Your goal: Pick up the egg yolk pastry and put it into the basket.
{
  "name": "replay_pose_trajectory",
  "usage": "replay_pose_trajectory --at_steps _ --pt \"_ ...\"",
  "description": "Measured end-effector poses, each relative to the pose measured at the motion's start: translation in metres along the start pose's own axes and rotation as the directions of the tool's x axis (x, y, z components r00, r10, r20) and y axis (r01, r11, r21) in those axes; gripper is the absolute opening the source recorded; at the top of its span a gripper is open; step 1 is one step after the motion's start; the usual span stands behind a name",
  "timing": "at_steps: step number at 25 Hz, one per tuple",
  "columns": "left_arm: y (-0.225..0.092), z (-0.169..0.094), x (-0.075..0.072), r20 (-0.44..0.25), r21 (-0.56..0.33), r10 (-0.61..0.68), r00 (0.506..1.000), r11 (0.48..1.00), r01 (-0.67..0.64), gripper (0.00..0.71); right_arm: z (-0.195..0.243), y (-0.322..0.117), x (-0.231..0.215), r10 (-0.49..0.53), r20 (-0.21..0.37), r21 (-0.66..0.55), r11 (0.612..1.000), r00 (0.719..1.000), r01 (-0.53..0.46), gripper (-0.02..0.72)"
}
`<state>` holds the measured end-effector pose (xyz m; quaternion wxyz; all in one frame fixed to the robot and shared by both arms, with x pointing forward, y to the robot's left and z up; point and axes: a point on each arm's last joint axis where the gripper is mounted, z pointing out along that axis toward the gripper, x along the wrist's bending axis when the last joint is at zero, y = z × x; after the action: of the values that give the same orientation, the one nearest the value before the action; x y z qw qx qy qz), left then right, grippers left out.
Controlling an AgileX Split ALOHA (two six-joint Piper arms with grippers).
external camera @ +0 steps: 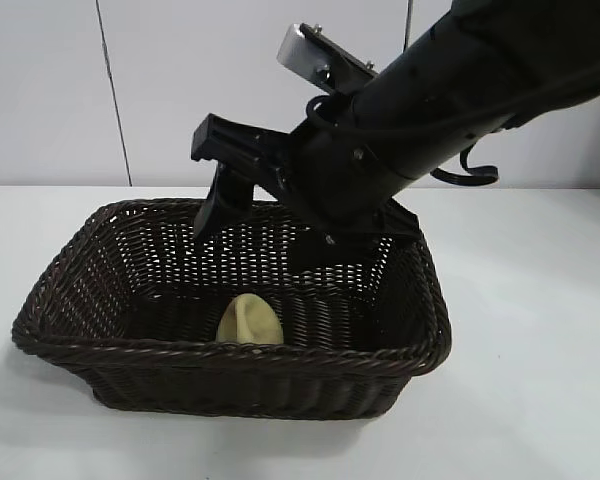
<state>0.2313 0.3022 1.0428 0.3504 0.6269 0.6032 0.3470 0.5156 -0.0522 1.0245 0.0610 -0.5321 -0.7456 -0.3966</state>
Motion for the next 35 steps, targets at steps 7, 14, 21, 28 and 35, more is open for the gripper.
replay_pose_trajectory --at_steps 7,14,21,28,35 --pt "0.0 0.0 0.0 0.0 0.0 0.0 1.0 1.0 0.0 0.661 -0.03 0.034 -0.019 -0.004 0.136 0.063 0.998 0.991 -0.004 0.571" --pt "0.0 0.0 0.0 0.0 0.0 0.0 1.0 1.0 0.0 0.661 -0.067 0.053 -0.052 -0.035 0.323 0.17 0.985 0.946 -0.022 0.571" --pt "0.0 0.0 0.0 0.0 0.0 0.0 1.0 1.0 0.0 0.661 -0.101 0.06 -0.107 0.056 0.482 0.167 0.974 0.874 -0.155 0.571" --pt "0.0 0.0 0.0 0.0 0.0 0.0 1.0 1.0 0.0 0.661 -0.141 0.06 -0.163 0.117 0.629 0.12 0.962 0.768 -0.245 0.571" --pt "0.0 0.0 0.0 0.0 0.0 0.0 1.0 1.0 0.0 0.661 -0.17 0.049 -0.194 0.161 0.711 0.127 0.928 0.684 -0.351 0.571"
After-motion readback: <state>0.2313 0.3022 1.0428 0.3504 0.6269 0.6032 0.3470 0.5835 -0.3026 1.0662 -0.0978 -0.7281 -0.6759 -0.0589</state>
